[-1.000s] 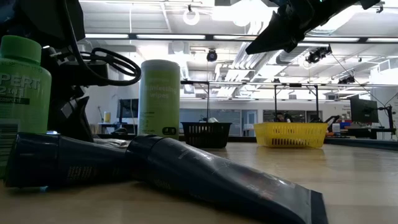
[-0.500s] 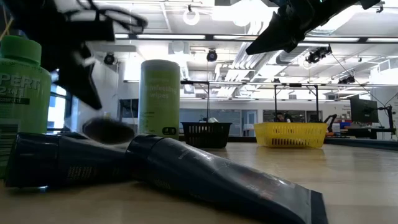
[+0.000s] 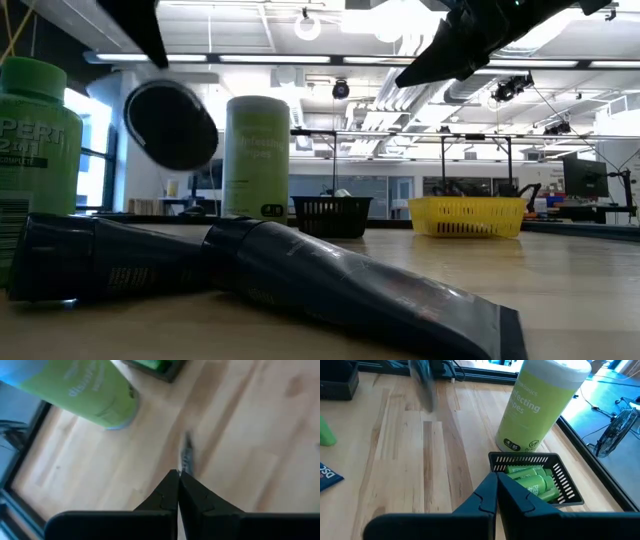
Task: Pick & Place Travel size toiletries
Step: Put the black hair brush into the bottom left black bin
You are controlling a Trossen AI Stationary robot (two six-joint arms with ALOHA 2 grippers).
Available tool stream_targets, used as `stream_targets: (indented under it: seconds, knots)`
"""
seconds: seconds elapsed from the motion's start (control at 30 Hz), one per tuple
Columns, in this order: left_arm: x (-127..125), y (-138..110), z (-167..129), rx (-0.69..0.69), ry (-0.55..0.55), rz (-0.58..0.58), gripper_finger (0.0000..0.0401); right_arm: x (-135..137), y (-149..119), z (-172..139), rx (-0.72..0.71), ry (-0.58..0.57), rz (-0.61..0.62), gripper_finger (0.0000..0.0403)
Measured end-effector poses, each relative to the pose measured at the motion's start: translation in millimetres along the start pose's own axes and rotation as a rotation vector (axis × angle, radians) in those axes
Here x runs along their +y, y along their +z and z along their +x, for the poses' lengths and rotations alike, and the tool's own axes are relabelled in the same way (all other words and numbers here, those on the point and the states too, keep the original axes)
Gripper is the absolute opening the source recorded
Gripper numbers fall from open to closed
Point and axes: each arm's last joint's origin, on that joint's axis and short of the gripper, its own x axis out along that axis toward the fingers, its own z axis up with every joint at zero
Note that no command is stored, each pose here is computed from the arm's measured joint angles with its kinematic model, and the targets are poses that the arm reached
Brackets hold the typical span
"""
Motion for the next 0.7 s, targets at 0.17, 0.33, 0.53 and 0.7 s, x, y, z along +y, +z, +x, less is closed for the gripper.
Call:
stream_targets:
  seconds: [0.17,0.33,0.53,0.7]
  knots:
    - [2.3,15.6,-25.5,0.076,-0.147,-0.061,0.0000,-0.6,0.1,0.3,-0.001,-0.002,-0.022,0.0005]
    - [0.0,15.6,-32.3,0.209,-0.255,-0.176,0.0000,-4.3,0.3,1.9,0.002,-0.016,-0.015,0.0005]
    - [-8.9,1.7,-42.5,0.410,-0.359,-0.243,0.0000,-8.5,0.3,3.7,0.005,-0.031,-0.002,0.0005]
    - [-16.5,-15.4,-55.5,0.551,-0.368,-0.330,0.0000,-8.9,0.3,3.9,0.005,-0.032,0.018,0.0005]
